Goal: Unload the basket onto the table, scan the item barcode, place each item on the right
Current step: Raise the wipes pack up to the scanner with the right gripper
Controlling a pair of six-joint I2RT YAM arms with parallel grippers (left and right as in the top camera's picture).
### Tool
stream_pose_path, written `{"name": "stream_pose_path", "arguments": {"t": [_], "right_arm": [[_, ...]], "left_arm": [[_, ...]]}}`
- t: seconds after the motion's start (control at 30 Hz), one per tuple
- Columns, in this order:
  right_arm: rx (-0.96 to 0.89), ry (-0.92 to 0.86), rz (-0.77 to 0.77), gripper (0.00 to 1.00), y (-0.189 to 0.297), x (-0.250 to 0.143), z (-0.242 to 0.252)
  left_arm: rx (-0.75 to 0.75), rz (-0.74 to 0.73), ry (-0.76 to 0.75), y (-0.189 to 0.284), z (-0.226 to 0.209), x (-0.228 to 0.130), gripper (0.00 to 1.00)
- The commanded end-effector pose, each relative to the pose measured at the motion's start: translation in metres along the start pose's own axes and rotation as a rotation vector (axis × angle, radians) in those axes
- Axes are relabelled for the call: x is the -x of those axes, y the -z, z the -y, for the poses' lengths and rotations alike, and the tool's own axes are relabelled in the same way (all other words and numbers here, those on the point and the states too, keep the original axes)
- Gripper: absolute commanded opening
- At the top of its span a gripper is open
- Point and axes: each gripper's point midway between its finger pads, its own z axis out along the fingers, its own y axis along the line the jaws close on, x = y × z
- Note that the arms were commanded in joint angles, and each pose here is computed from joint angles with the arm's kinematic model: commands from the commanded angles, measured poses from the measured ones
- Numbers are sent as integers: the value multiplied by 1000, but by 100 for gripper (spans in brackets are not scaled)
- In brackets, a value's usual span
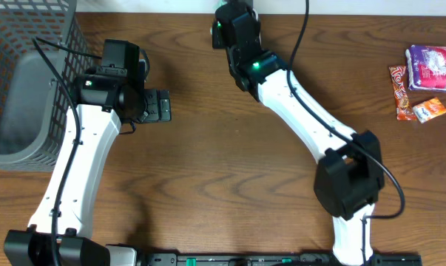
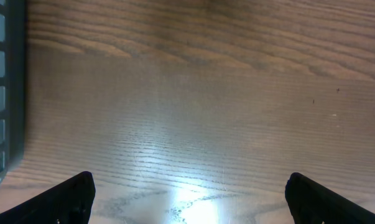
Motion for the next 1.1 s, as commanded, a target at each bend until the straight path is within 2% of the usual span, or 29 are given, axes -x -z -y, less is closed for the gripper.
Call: {"name": "stream_pose_path", "arguments": {"t": [0.0, 0.23, 0.47, 0.63, 0.83, 1.07], "right_arm": [[-50, 159, 24, 1, -39, -23, 14], [-91, 59, 110, 1, -83, -34, 46], [-107, -128, 130, 1, -94, -29, 79], [-43, -138, 104, 1, -99, -30, 81], [-62, -131, 83, 1, -100, -35, 86], [-300, -145, 144, 1, -65, 8, 137]], "left_arm": [[18, -7, 9, -2, -4, -1, 98], [19, -7, 9, -2, -4, -1, 98], [18, -8, 10, -2, -4, -1, 98], [18, -8, 10, -2, -4, -1, 98], [19, -7, 9, -2, -4, -1, 98], [18, -8, 9, -2, -4, -1, 98]]}}
